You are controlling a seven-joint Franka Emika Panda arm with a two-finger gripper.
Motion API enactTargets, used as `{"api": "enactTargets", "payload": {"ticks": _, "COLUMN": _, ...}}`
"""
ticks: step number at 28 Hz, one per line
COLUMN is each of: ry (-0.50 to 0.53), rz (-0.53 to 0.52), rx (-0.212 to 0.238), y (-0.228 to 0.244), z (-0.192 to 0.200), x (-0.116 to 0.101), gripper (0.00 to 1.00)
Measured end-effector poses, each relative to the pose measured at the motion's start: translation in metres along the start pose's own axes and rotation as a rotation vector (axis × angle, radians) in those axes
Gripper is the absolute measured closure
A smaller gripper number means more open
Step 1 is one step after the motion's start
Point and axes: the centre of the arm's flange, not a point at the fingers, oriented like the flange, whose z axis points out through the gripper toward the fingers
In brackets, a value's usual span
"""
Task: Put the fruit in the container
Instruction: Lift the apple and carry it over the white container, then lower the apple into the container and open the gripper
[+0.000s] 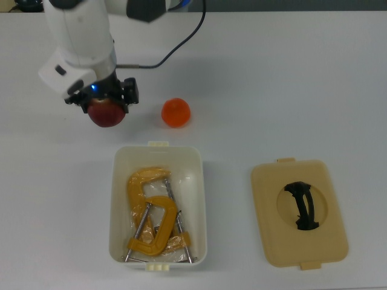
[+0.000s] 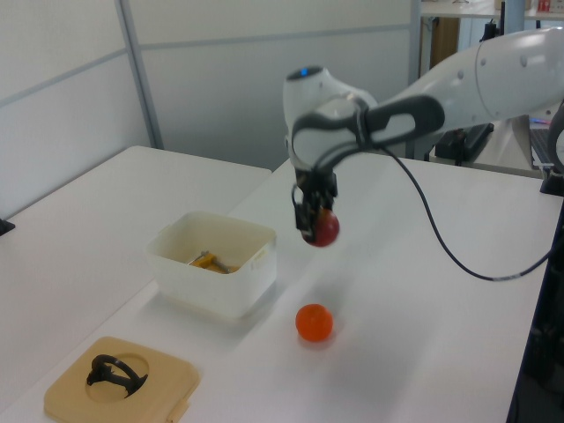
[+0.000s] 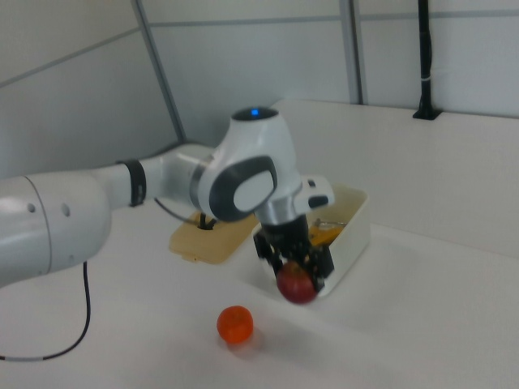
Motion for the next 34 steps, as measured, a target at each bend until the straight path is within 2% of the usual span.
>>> {"api": "enactTargets", "payload": {"ticks": 2, "ry": 0.046, "rz": 0.016, "rx": 0.038, "y": -0.005, "z": -0.025, "x": 0.006, "gripper": 0.09}}
{"api": "enactTargets", "payload": {"ticks": 6, "ry": 0.128, "rz": 0.045, "rx": 0.073, "y": -0.024, "z": -0.046, "x": 0.02, "gripper": 0.09}}
{"api": "enactTargets", "payload": {"ticks": 12, "ry": 0.276, "rz": 0.116, "rx": 0.09, "y": -0.061, "z": -0.031, "x": 0.05, "gripper": 0.09}}
{"api": "enactTargets", "payload": {"ticks": 15, "ry": 0.297, "rz": 0.13, "rx": 0.095, "y": -0.069, "z": -0.013, "x": 0.06, "gripper": 0.09}}
{"api": "enactTargets", "payload": {"ticks": 20, "ry": 0.297, "rz": 0.134, "rx": 0.089, "y": -0.069, "z": 0.006, "x": 0.066, "gripper": 0.07}}
{"api": "enactTargets", "payload": {"ticks": 22, "ry": 0.303, "rz": 0.13, "rx": 0.081, "y": -0.068, "z": 0.002, "x": 0.067, "gripper": 0.01}}
{"api": "enactTargets", "payload": {"ticks": 25, "ry": 0.302, "rz": 0.127, "rx": 0.078, "y": -0.067, "z": -0.009, "x": 0.066, "gripper": 0.0}}
{"api": "enactTargets", "payload": {"ticks": 31, "ry": 0.182, "rz": 0.114, "rx": 0.078, "y": -0.069, "z": -0.023, "x": 0.05, "gripper": 0.0}}
{"api": "enactTargets", "payload": {"ticks": 34, "ry": 0.085, "rz": 0.076, "rx": 0.078, "y": -0.071, "z": -0.026, "x": 0.036, "gripper": 0.0}}
